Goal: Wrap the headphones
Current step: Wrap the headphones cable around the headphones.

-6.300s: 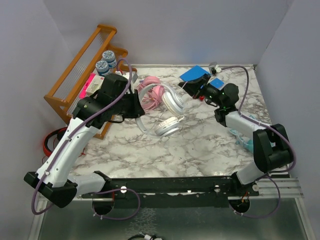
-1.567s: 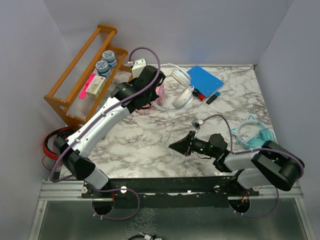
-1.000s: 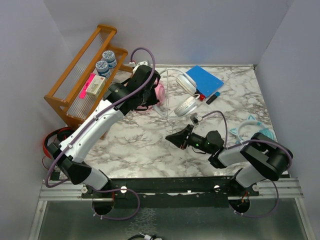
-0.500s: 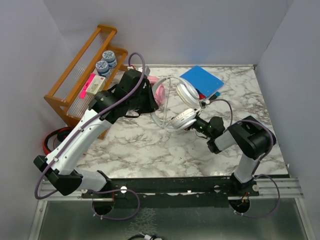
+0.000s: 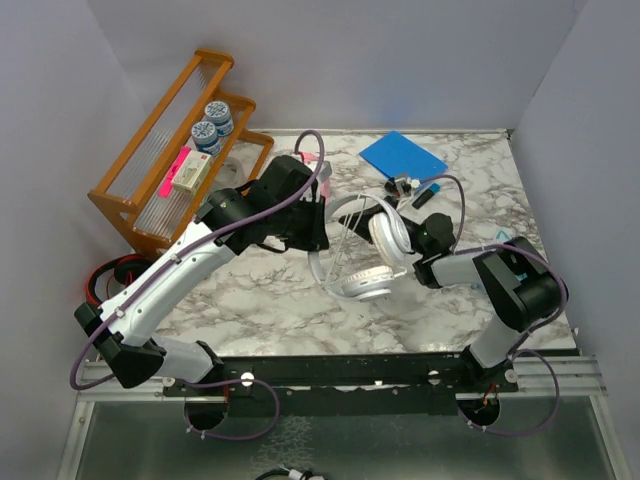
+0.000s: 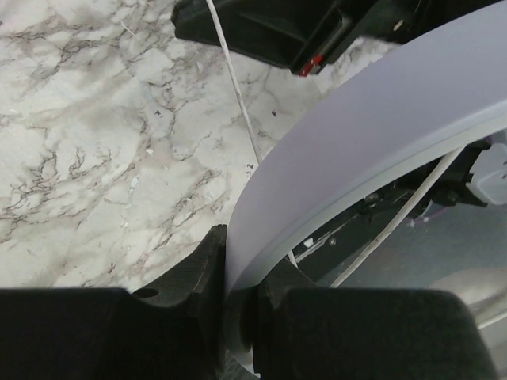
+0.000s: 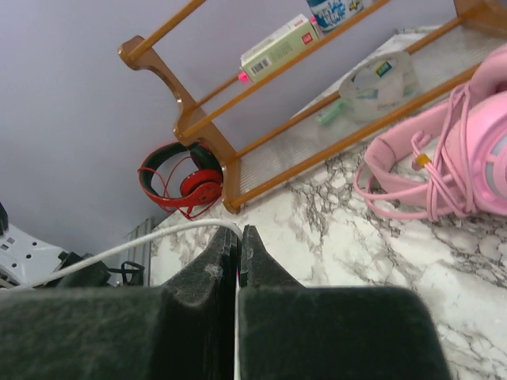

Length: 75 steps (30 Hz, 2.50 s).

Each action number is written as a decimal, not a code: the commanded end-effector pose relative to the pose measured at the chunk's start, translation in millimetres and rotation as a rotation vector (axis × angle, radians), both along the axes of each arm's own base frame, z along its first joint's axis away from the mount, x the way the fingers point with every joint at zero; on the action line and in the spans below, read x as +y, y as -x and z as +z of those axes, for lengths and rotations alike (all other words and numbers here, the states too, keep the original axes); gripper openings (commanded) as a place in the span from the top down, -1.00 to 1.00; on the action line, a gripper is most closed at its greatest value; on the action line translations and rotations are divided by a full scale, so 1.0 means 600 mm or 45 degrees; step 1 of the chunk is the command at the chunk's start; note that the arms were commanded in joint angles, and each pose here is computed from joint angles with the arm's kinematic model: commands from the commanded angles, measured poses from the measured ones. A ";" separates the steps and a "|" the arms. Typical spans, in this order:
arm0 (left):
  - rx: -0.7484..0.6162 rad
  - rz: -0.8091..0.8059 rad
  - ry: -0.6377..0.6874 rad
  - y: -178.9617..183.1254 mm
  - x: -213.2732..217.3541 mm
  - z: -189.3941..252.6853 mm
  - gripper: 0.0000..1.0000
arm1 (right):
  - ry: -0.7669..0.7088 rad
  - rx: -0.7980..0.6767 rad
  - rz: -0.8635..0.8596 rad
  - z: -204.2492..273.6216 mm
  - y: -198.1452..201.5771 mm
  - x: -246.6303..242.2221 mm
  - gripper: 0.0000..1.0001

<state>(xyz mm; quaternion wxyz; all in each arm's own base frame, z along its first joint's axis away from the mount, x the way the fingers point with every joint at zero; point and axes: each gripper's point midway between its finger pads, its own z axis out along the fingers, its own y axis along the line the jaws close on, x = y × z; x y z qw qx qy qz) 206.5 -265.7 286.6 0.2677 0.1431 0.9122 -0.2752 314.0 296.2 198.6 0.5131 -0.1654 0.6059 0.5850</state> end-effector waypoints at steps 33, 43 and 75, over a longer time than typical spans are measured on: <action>-1.110 -0.277 -1.096 -0.111 0.114 0.029 1.00 | 0.622 -0.017 0.198 0.128 0.091 -0.069 0.99; -1.234 -0.225 -1.205 -0.125 0.132 0.042 1.00 | 0.591 0.052 0.335 0.158 0.142 -0.070 0.99; -1.092 0.476 -1.006 -0.162 0.123 0.024 1.00 | 0.204 0.334 0.514 0.157 0.199 -0.050 0.86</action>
